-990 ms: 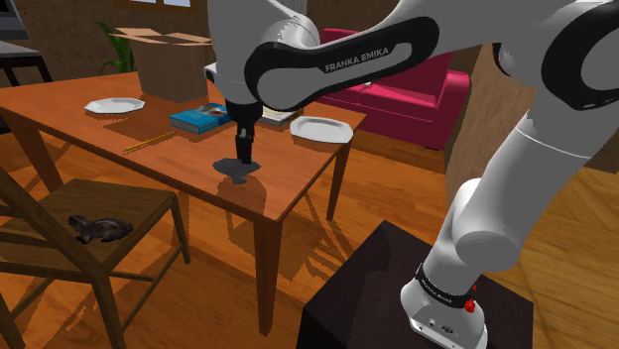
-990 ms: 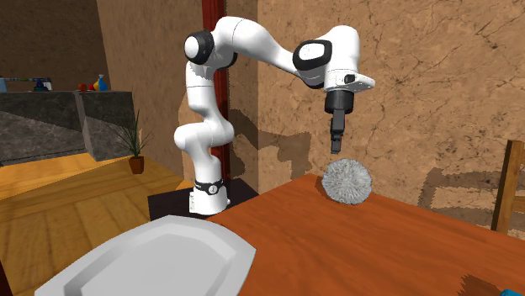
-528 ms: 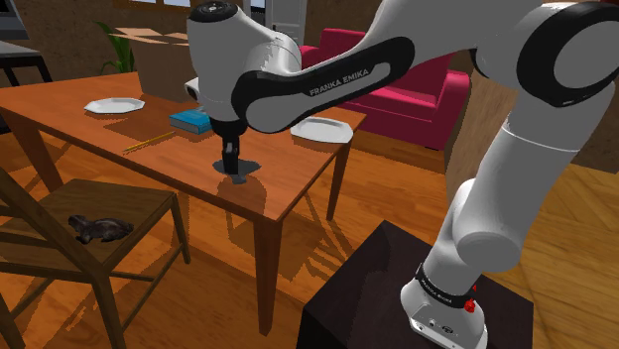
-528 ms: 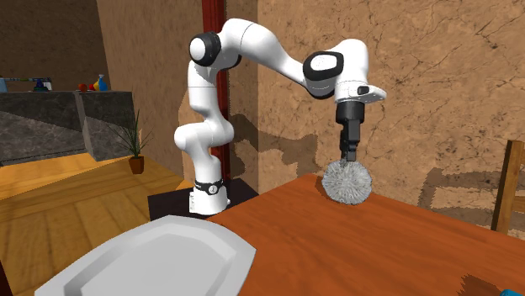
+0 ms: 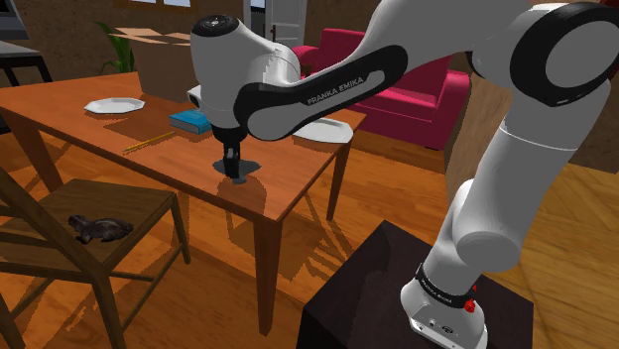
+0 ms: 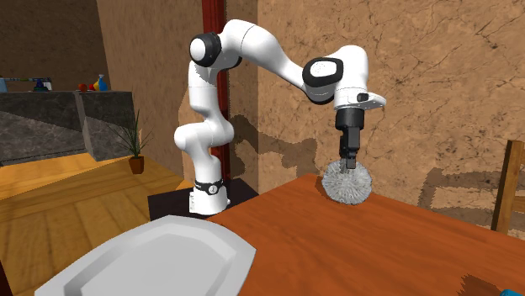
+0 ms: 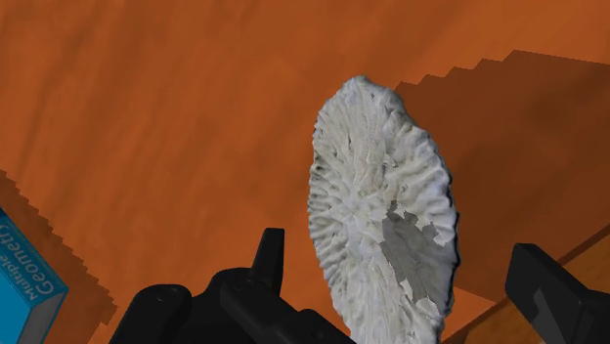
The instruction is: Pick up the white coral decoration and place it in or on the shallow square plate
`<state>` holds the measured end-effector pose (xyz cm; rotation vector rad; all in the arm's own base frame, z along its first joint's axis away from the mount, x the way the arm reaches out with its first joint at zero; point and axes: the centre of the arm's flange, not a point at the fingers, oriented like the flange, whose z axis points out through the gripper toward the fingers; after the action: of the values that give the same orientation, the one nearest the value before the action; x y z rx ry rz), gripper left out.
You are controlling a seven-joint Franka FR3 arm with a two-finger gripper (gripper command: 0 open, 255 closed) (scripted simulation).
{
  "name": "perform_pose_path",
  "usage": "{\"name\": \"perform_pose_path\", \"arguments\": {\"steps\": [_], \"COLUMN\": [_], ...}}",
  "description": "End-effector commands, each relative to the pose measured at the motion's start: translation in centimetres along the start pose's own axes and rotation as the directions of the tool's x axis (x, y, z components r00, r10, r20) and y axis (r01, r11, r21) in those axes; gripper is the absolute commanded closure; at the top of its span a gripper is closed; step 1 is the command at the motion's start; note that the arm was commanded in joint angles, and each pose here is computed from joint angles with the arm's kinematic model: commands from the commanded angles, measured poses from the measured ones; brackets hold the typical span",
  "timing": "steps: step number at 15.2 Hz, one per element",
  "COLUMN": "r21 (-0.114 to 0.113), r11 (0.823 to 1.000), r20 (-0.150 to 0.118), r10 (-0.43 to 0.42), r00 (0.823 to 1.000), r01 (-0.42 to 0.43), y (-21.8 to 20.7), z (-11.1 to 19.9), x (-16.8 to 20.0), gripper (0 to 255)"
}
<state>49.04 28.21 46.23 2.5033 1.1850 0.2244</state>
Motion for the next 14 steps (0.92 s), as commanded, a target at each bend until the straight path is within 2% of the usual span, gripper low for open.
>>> {"name": "perform_pose_path", "arguments": {"steps": [1, 2, 3, 12, 14], "r21": [0.000, 0.000, 0.000, 0.000, 0.000], "r11": [1.000, 1.000, 1.000, 1.000, 1.000], "r20": [0.000, 0.000, 0.000, 0.000, 0.000], "r10": [0.000, 0.000, 0.000, 0.000, 0.000], "r00": [1.000, 1.000, 1.000, 1.000, 1.000], "r01": [0.000, 0.000, 0.000, 0.000, 0.000], "y": [0.00, 0.00, 0.00, 0.00, 0.41], "z": [0.01, 0.01, 0.01, 0.01, -0.96], "x": [0.00, 0.00, 0.00, 0.00, -0.01], "gripper": [0, 0, 255, 255, 255]}}
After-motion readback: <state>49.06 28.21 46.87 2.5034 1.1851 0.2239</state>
